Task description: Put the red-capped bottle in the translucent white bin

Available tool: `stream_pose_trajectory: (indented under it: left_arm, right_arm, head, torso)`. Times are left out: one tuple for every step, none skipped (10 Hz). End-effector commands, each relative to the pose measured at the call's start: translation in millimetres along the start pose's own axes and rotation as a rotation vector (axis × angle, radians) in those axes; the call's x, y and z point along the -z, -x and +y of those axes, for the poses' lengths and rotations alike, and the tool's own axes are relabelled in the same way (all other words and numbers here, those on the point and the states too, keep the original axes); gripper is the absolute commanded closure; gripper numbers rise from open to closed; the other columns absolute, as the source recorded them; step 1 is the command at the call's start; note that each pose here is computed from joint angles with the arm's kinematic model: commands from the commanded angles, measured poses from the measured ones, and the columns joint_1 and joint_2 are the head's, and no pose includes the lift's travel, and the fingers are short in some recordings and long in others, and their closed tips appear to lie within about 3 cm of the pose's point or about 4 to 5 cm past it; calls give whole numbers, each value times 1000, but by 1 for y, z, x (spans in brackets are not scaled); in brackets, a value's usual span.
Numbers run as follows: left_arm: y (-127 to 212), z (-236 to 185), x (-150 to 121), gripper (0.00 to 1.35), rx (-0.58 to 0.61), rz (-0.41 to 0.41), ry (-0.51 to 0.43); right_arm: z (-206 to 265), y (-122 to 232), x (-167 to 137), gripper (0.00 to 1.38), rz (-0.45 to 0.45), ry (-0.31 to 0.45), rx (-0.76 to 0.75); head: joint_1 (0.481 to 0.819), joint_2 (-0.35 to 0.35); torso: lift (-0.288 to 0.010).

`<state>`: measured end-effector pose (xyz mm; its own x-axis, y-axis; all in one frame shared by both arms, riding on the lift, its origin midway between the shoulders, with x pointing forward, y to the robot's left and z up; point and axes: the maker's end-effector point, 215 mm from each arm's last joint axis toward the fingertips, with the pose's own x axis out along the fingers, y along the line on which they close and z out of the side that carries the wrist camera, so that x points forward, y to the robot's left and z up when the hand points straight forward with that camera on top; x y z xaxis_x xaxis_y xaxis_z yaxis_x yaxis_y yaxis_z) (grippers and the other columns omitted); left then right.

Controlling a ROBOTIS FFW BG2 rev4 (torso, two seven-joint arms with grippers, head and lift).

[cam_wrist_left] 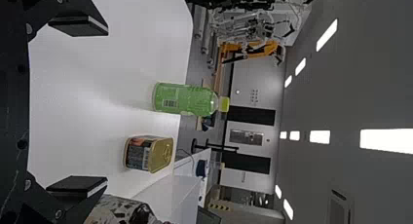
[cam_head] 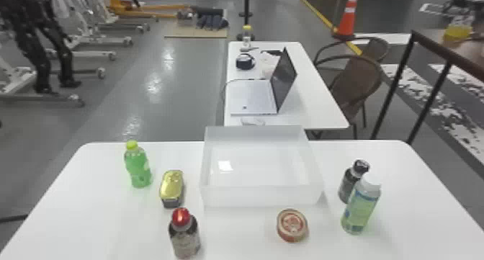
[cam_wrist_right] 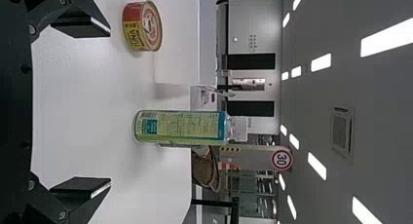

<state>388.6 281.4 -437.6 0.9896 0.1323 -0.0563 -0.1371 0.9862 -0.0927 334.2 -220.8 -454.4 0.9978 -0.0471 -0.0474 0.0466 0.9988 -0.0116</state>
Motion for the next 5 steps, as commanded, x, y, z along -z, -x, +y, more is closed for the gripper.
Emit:
stream_pose_trajectory:
  left_arm:
    - [-1, -1, -1, 206, 3, -1, 0]
    - [-1, -1, -1, 206, 6, -1, 0]
    - [-1, -1, -1, 206, 6, -2, 0]
    - [-1, -2, 0, 206, 9, 0, -1]
    - [-2, -3, -1, 206, 14, -2, 0]
  right_arm:
    - [0, 0, 0, 202, 0, 0, 0]
    - [0, 0, 0, 202, 0, 0, 0]
    - [0, 0, 0, 200, 0, 0, 0]
    - [0, 0, 0, 202, 0, 0, 0]
    - [0, 0, 1, 202, 2, 0, 0]
  head:
    - [549, 0]
    - [549, 0]
    - [549, 0]
    - [549, 0]
    - [549, 0]
  torso:
    - [-100]
    - [-100]
    - [-100]
    - [-100]
    - [-100]
